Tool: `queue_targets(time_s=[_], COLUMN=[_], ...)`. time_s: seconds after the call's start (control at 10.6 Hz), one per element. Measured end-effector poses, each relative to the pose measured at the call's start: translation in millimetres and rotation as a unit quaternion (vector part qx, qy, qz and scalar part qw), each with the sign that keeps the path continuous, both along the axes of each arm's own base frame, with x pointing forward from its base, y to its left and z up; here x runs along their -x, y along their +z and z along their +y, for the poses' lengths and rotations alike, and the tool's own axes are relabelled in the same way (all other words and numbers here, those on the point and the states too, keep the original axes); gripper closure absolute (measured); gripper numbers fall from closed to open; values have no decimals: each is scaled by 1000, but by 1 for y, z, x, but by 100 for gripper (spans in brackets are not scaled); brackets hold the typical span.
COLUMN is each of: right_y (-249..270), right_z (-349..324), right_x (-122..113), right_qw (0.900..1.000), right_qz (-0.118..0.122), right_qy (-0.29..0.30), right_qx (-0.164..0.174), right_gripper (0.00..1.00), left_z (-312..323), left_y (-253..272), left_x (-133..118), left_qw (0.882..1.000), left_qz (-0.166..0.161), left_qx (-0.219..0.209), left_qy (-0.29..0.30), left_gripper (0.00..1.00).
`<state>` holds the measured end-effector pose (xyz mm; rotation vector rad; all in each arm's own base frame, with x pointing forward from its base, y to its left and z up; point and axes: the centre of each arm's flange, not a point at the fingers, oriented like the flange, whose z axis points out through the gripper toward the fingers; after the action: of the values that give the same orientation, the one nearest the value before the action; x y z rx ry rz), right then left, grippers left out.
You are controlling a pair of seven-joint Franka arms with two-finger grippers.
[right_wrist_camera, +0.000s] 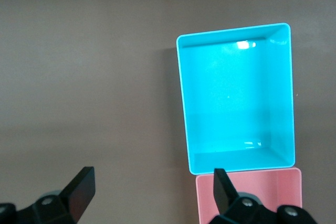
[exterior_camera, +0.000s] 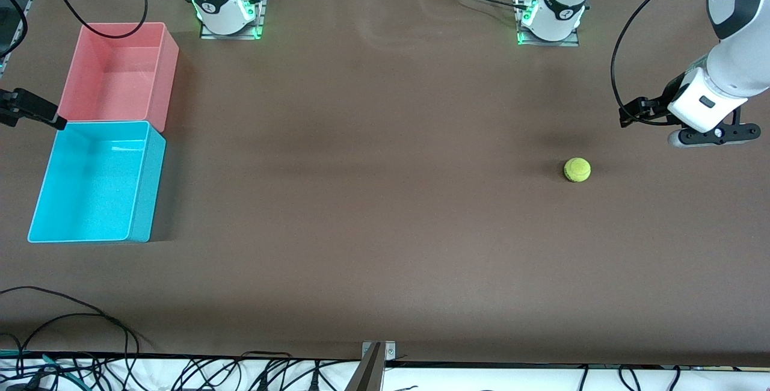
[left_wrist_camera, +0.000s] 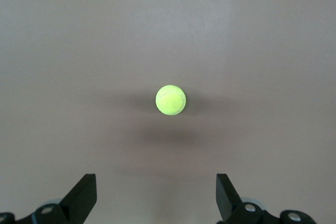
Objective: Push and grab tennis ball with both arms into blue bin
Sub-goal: 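Lower the left gripper down beside the tennis ball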
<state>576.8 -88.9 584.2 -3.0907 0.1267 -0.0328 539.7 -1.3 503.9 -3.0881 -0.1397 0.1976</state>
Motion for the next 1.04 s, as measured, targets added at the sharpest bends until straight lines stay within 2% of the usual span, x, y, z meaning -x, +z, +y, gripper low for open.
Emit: queue_targets(time_s=[0.47, 1.04], right_y=[0, 0], right_z=[0, 0], right_x=[0, 0], right_qw=[1000, 1000], right_qz=[0, 0], right_qy=[0, 0], right_qx=[0, 0], right_gripper=[0, 0], left_z=[6, 23], left_y=[-44, -125], left_x=[-1, 19], left_qw=[1000, 999], left_qz=[-24, -51], left_qx=[2, 4], left_qy=[-5, 2], left_gripper=[0, 0])
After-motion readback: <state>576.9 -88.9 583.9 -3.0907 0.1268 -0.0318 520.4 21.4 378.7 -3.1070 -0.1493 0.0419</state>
